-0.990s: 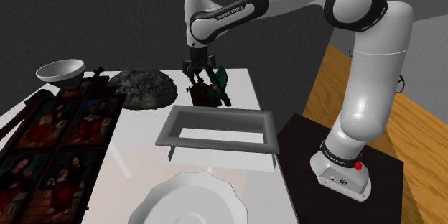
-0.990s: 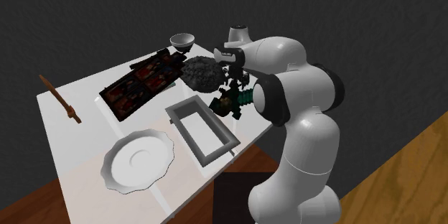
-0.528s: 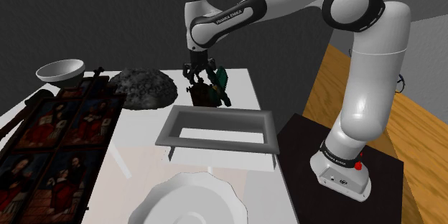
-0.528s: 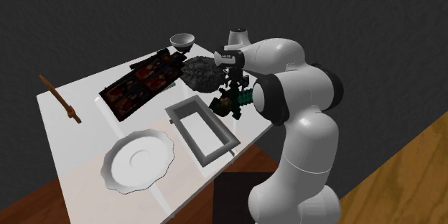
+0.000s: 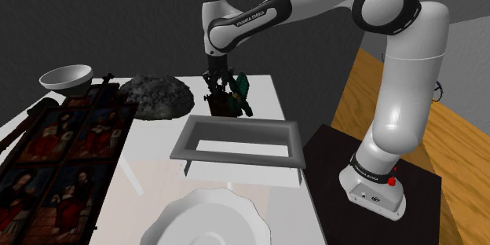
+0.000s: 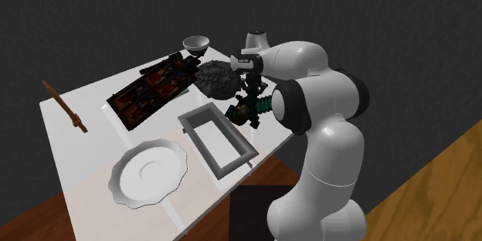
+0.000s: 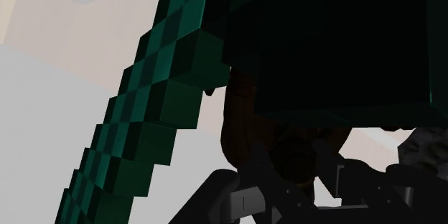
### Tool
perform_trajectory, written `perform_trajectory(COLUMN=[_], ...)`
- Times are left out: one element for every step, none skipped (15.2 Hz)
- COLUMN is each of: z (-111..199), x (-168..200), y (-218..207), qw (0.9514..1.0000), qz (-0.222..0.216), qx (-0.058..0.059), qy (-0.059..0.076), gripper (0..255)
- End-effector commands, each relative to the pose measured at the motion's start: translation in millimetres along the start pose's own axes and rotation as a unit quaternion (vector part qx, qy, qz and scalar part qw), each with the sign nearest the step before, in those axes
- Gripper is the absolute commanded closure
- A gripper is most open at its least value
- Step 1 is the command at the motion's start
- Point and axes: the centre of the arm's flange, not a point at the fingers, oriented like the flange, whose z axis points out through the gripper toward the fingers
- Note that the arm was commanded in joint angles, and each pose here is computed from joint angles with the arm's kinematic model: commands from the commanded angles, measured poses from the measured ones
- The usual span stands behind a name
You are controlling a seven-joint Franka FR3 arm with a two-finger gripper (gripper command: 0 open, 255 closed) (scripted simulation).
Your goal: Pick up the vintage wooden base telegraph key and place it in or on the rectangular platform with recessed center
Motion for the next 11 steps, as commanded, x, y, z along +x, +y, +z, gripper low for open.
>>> perform_trajectory(z=[0.1, 0.1, 0.1, 0.2, -5.1, -10.4, -15.7, -20.9, -26.2, -31.5, -36.8], x=[-0.1, -0.1, -0.1, -0.1, 0.0, 0.0, 0.1, 0.2, 0.3, 0.3, 0.4], y=[0.0, -0.1, -0.1, -0.1, -0.1, -0.2, -0.4, -0.5, -0.6, -0.7, -0.8], qw=[1.0000, 1.0000, 1.0000, 1.0000, 1.0000, 1.0000, 1.0000, 1.0000, 1.0000, 1.0000, 1.0000], qz=[0.000, 0.000, 0.000, 0.000, 0.000, 0.000, 0.000, 0.000, 0.000, 0.000, 0.000], qx=[0.000, 0.000, 0.000, 0.000, 0.000, 0.000, 0.000, 0.000, 0.000, 0.000, 0.000], qy=[0.000, 0.000, 0.000, 0.000, 0.000, 0.000, 0.000, 0.000, 0.000, 0.000, 0.000], gripper=[255, 255, 255, 255, 255, 255, 255, 255, 255, 255, 255])
